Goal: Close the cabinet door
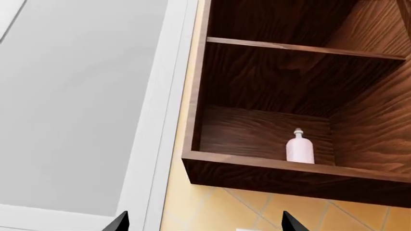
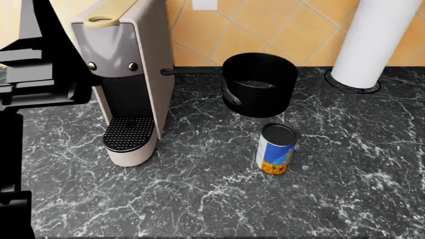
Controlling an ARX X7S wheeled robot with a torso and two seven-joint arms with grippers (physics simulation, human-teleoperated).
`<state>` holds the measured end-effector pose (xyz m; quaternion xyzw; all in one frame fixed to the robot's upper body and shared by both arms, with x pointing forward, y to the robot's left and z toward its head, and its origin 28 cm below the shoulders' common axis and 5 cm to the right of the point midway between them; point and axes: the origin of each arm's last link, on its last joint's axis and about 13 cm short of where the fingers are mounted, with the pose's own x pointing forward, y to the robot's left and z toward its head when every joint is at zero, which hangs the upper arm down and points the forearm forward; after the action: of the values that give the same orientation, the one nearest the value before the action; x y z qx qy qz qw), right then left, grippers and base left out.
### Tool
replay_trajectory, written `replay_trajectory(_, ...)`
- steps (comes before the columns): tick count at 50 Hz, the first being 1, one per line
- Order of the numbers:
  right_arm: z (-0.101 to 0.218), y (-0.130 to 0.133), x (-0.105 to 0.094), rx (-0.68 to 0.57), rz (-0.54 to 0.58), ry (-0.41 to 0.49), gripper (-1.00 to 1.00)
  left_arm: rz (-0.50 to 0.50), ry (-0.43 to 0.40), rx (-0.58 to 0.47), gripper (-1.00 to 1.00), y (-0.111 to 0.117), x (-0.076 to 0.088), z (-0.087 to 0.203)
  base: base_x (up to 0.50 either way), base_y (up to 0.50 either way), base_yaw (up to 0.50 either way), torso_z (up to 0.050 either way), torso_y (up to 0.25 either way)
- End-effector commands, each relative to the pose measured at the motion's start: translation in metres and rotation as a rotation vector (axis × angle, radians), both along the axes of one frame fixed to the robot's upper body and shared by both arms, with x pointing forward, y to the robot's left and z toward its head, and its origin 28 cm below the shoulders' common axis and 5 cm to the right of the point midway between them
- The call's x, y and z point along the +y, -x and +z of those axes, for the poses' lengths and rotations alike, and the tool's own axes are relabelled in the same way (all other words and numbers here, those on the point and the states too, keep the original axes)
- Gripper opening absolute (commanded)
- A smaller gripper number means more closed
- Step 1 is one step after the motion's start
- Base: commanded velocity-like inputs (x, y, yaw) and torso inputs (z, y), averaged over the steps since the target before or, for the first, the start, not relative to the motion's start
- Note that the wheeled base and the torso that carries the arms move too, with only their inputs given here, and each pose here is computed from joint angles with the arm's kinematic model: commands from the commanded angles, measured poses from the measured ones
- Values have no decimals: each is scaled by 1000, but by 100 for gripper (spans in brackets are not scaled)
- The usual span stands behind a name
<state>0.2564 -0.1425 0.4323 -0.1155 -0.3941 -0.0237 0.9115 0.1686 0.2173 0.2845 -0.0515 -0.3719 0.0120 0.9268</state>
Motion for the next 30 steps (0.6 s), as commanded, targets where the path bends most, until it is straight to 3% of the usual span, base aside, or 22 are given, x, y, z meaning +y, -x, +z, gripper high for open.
replay_trajectory(1, -7, -8, 21, 80, 115, 71, 100, 0, 2, -1, 100, 1, 1, 1, 0, 3, 5, 0, 0)
replay_trajectory(30, 8, -16, 43, 74, 137, 117, 100, -3, 2, -6, 100, 2, 0, 2, 2, 2, 3, 1, 0)
